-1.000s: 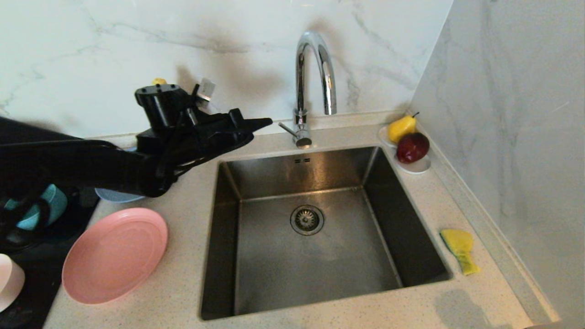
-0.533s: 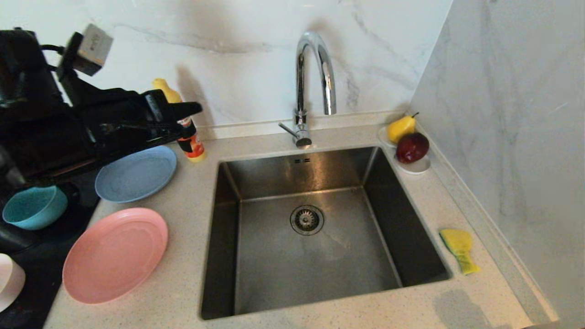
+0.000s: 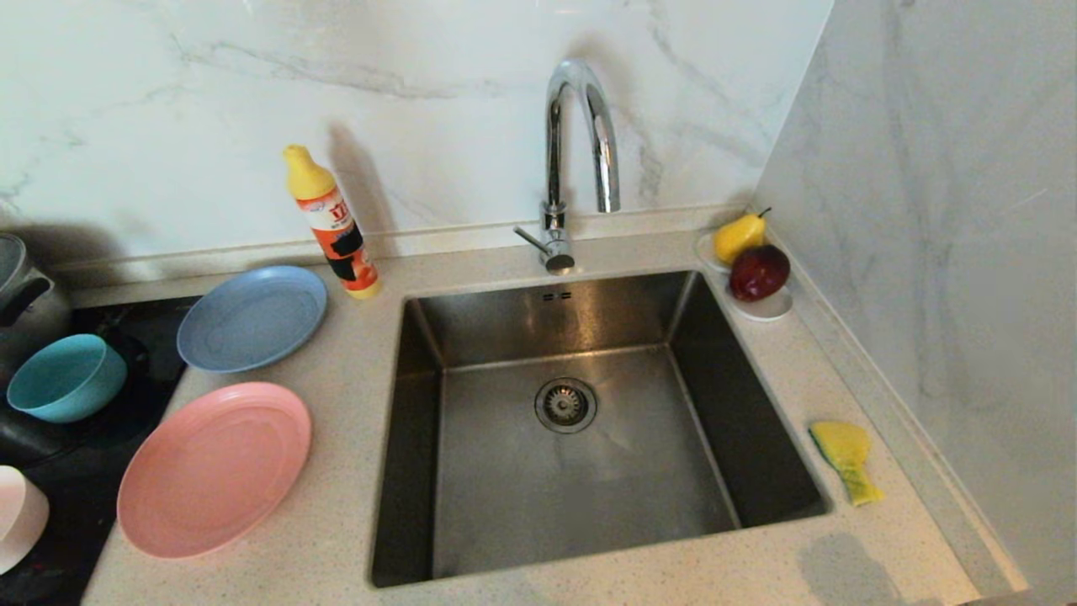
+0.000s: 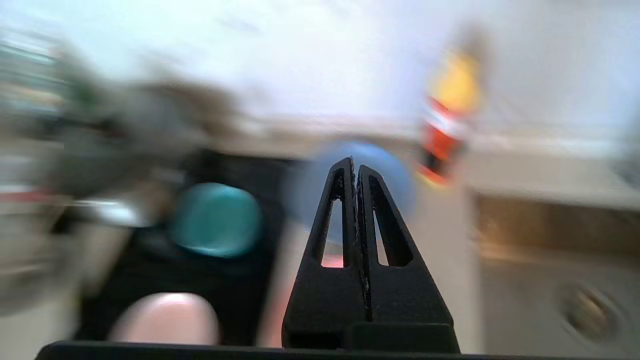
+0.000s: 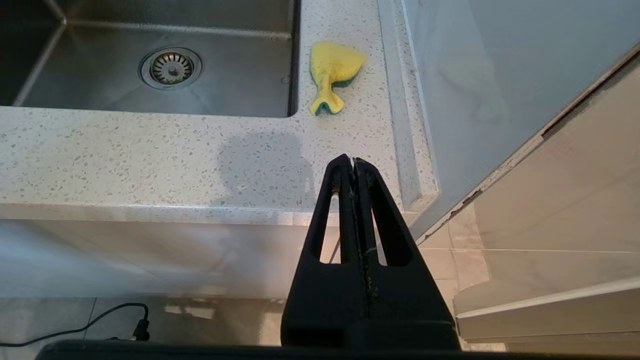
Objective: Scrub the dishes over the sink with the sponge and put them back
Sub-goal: Turn off the faucet, then place the plate on the plate
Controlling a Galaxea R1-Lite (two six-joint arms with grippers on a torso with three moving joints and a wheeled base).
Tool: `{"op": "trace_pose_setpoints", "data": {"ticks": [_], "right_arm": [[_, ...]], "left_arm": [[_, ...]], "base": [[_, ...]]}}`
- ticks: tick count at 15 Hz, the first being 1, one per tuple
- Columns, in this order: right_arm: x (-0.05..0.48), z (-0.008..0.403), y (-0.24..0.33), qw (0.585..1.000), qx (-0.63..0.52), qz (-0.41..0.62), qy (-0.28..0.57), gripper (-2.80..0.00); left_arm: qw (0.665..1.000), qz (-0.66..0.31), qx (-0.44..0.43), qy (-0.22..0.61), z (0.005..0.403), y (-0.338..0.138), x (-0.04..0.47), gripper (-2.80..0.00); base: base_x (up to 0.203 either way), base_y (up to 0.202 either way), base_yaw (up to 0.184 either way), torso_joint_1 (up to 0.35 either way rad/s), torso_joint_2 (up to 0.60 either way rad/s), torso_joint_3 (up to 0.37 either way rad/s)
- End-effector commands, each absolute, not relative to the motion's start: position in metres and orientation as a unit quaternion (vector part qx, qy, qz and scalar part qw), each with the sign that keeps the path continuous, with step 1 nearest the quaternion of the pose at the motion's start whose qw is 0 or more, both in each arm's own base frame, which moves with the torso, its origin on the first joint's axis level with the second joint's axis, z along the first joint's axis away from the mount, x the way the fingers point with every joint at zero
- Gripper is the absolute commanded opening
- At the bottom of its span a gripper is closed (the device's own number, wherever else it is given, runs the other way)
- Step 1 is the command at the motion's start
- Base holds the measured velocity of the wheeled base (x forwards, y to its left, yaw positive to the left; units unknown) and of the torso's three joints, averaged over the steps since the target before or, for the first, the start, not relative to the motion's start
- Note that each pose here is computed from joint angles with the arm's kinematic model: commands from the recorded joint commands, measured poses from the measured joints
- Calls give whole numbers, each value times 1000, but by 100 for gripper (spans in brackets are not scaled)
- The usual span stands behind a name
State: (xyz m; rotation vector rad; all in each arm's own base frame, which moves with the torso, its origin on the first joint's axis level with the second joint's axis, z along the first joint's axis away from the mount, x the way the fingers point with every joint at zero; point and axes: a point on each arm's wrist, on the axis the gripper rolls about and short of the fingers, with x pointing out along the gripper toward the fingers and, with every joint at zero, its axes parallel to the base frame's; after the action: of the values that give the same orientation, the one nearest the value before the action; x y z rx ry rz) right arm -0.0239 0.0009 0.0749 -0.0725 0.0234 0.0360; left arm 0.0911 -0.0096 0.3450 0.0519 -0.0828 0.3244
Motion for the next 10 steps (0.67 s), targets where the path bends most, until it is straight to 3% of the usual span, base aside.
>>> {"op": "trace_pose_setpoints", "data": {"ticks": [1,4,10], "right_arm": [[-24,75,1,999,-37,18,12,-280],[-24,75,1,999,-37,18,12,-280],[-24,75,1,999,-37,18,12,-280]], "left_arm": [[978,197,20,-69,355,-1,61,-280],[979,197,24,-39,365,-3,75,-280],[961,271,-14,56,396,18,170,-280]], "base": [[0,0,0,0,0,0],[0,0,0,0,0,0],[0,0,0,0,0,0]]}}
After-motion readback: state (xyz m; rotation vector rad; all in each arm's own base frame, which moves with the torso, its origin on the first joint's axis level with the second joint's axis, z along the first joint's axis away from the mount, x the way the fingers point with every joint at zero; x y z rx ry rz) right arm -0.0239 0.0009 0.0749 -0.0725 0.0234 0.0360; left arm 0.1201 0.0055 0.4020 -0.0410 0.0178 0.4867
